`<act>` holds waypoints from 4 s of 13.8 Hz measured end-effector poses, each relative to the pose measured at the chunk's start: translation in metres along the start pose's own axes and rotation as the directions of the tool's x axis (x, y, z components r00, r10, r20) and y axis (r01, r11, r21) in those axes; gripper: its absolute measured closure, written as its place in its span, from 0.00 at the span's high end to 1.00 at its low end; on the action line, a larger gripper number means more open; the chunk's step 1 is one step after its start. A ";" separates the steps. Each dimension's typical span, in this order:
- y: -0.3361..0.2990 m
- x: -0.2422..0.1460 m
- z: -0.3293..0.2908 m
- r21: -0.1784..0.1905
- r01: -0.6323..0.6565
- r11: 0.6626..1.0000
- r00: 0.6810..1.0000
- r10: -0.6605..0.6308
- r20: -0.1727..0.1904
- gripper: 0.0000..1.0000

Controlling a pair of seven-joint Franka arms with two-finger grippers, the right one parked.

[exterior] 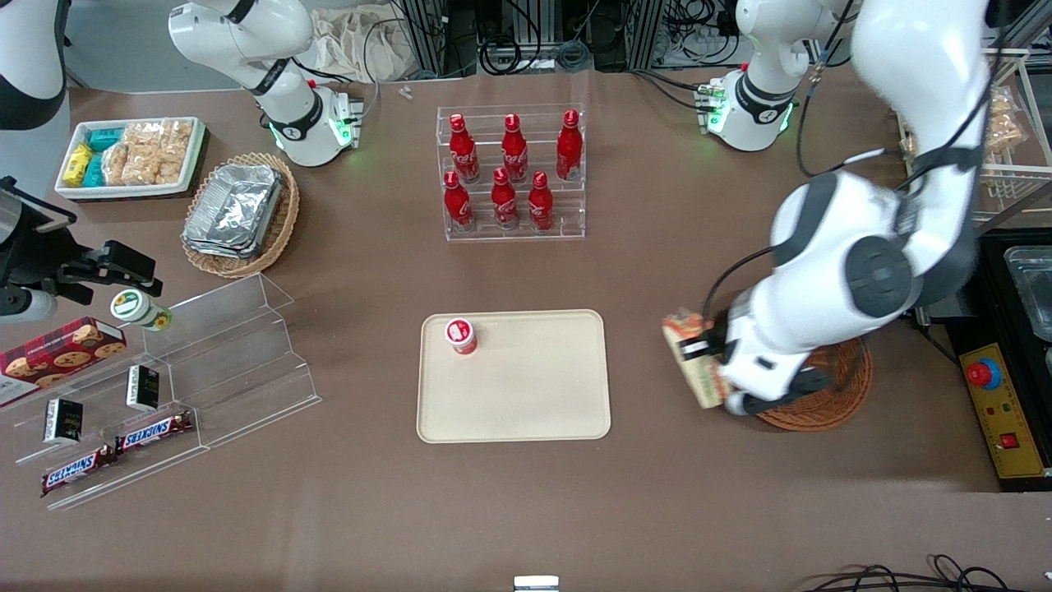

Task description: Place sandwich from basket to tray

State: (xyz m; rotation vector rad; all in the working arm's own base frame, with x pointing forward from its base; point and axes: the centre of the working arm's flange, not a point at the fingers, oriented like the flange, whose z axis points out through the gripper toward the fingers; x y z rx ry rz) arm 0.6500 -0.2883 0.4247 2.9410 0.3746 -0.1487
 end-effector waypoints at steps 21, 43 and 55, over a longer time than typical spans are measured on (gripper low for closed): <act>0.089 -0.076 0.227 0.140 -0.247 0.959 0.964 0.228 0.140 0.59; -0.136 0.007 -0.088 0.155 -0.100 0.983 0.994 0.105 -0.020 1.00; -0.256 -0.004 -0.120 0.204 -0.211 0.956 0.977 0.201 0.069 1.00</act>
